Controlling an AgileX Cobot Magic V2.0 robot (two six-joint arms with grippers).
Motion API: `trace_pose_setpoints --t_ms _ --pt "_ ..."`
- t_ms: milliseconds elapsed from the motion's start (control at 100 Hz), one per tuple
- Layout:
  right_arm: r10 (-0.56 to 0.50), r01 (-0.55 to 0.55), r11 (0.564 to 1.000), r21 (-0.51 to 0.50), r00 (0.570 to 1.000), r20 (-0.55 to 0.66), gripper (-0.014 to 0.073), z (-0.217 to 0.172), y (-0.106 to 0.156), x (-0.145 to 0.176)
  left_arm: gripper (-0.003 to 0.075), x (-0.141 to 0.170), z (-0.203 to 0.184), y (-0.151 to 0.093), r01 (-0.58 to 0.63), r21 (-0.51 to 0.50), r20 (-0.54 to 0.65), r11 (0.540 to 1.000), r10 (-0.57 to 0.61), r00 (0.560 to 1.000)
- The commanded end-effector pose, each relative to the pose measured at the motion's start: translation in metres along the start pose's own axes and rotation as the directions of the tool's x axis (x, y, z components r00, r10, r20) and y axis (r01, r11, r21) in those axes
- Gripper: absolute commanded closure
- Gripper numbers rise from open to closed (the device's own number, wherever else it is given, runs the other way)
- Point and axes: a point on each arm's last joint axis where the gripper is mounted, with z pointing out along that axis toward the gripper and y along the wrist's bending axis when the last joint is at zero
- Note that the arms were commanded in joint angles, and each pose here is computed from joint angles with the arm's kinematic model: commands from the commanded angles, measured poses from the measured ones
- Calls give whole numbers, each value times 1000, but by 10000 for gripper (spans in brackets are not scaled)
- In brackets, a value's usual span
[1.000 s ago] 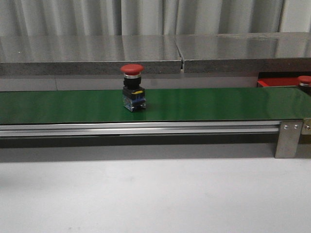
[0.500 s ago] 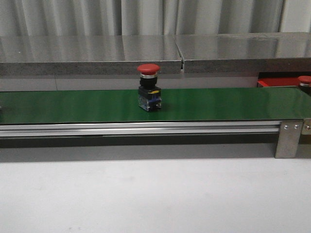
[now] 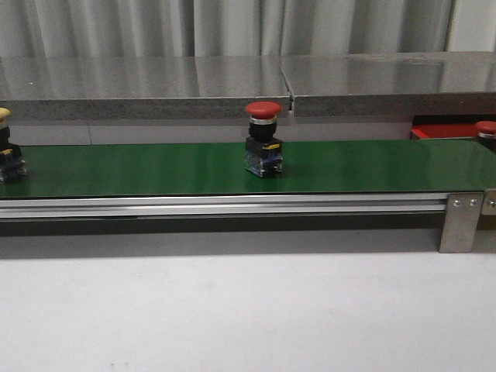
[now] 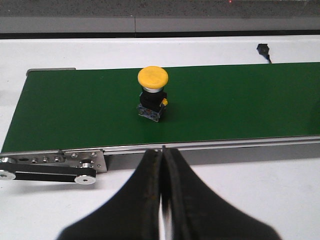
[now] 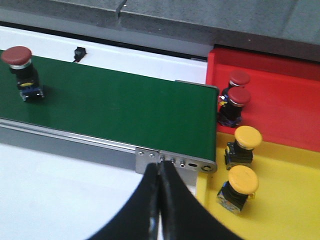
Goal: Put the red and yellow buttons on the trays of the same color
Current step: 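Move the right gripper toward the red button riding the belt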
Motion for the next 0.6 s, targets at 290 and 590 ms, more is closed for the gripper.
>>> trace_pose_setpoints --t_ms 290,590 --pt "-40 31 996 -83 993 -111 638 61 4 -73 739 -12 -5 -2 5 12 78 1000 -6 997" --pt "-108 63 978 -200 968 -227 155 120 30 -104 740 -12 -5 -2 5 12 80 1000 -6 997"
